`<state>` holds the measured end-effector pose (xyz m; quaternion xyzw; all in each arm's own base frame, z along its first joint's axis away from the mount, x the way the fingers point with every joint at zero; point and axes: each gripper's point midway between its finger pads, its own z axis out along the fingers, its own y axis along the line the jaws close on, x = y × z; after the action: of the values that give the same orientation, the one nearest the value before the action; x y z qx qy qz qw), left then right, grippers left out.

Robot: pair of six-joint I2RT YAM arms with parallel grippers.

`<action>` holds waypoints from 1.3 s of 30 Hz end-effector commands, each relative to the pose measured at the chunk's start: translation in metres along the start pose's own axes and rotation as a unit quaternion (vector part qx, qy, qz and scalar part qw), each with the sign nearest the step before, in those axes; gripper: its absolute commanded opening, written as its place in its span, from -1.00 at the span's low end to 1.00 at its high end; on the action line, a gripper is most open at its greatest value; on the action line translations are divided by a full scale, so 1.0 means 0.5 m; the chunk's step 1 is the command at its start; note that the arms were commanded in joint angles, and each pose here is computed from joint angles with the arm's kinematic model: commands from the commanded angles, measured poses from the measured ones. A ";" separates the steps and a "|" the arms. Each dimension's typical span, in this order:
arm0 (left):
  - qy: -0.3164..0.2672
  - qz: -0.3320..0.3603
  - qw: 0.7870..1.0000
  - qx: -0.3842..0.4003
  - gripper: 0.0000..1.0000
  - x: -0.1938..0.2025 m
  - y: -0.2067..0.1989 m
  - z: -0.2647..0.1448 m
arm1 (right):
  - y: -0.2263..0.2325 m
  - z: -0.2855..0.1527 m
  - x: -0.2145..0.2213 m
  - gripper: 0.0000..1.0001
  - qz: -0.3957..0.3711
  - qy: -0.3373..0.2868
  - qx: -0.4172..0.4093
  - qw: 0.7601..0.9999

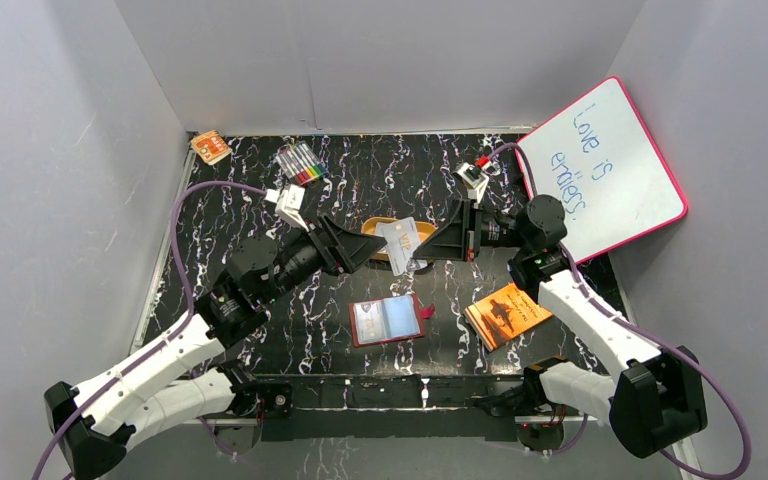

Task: Put the credit cards into the card holder
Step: Pick up the credit card from the storage box.

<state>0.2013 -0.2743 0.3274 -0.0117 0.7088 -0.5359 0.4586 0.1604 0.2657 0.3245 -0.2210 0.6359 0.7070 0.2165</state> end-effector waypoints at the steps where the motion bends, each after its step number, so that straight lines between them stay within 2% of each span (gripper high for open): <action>1: -0.005 0.001 0.998 0.059 0.47 -0.010 -0.049 -0.012 | 0.062 -0.006 0.001 -1.00 -0.049 -0.002 -0.046 0.998; 8: 0.003 -0.006 0.998 0.057 0.41 0.004 -0.039 -0.011 | 0.075 -0.007 0.004 -1.00 -0.046 -0.004 -0.054 0.997; 30: 0.010 -0.018 0.998 0.057 0.39 0.016 -0.031 -0.011 | 0.083 -0.012 0.014 -1.00 -0.047 -0.009 -0.054 0.997; 39: 0.031 -0.021 0.996 0.081 0.39 0.026 -0.053 0.014 | 0.073 -0.004 0.015 -1.00 -0.041 -0.005 -0.039 0.998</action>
<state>0.1884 -0.2875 0.3230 0.0072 0.6943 -0.5790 0.4273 0.1390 0.2588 0.3361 -0.2256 0.6133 0.7265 0.2124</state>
